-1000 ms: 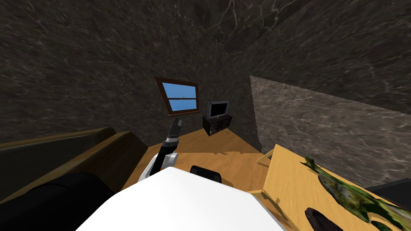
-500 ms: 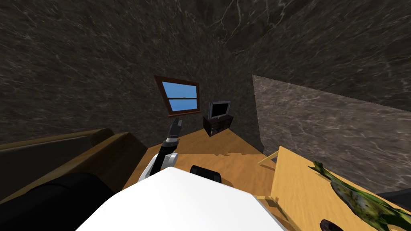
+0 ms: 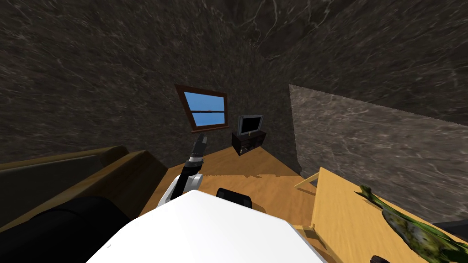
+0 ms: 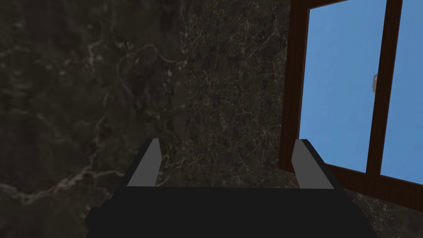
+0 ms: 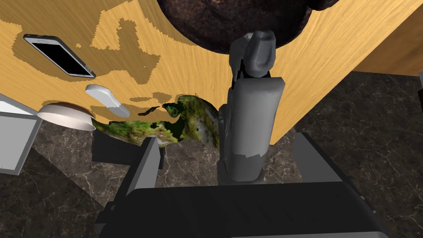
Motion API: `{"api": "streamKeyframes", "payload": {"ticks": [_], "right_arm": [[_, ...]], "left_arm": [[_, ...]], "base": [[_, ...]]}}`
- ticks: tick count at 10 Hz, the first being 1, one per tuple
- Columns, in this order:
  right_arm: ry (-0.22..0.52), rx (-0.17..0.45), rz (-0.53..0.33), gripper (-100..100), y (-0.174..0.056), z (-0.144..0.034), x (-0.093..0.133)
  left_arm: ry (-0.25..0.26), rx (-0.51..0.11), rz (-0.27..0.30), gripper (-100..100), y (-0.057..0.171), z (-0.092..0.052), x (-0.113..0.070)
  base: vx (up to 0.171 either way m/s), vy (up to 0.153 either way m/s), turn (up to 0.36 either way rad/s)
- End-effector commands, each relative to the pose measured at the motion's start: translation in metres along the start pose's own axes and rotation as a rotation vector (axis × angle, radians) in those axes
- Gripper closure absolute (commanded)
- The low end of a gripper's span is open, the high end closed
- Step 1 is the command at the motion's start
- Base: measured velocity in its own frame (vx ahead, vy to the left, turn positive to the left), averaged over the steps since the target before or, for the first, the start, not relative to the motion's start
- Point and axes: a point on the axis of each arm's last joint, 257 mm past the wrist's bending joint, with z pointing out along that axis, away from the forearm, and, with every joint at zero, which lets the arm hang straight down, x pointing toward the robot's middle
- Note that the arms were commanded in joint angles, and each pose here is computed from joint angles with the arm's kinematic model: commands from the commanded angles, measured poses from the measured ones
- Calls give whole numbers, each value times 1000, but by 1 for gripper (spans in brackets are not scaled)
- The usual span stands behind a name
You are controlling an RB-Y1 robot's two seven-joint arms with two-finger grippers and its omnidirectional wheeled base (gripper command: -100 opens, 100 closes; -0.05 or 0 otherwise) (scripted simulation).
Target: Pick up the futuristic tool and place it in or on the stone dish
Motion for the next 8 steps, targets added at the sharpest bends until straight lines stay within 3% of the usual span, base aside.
{"api": "streamKeyframes", "payload": {"ticks": [1, 2, 3, 4, 5, 8], "right_arm": [[0, 0, 0, -100, 0, 0, 0], [0, 0, 0, -100, 0, 0, 0], [0, 0, 0, 0, 0, 0, 0], [-37, -21, -7, -100, 30, 15, -7], [-54, -51, 10, -100, 54, 21, -13], [-96, -24, -36, -100, 54, 21, -32]], "left_arm": [[0, 0, 0, 0, 0, 0, 0], [0, 0, 0, 0, 0, 0, 0], [0, 0, 0, 0, 0, 0, 0], [0, 0, 0, 0, 0, 0, 0], [0, 0, 0, 0, 0, 0, 0], [0, 0, 0, 0, 0, 0, 0]], "base": [[0, 0, 0], [0, 0, 0], [0, 0, 0], [-79, -26, -200], [-110, -25, -121], [-25, -13, 10]]}}
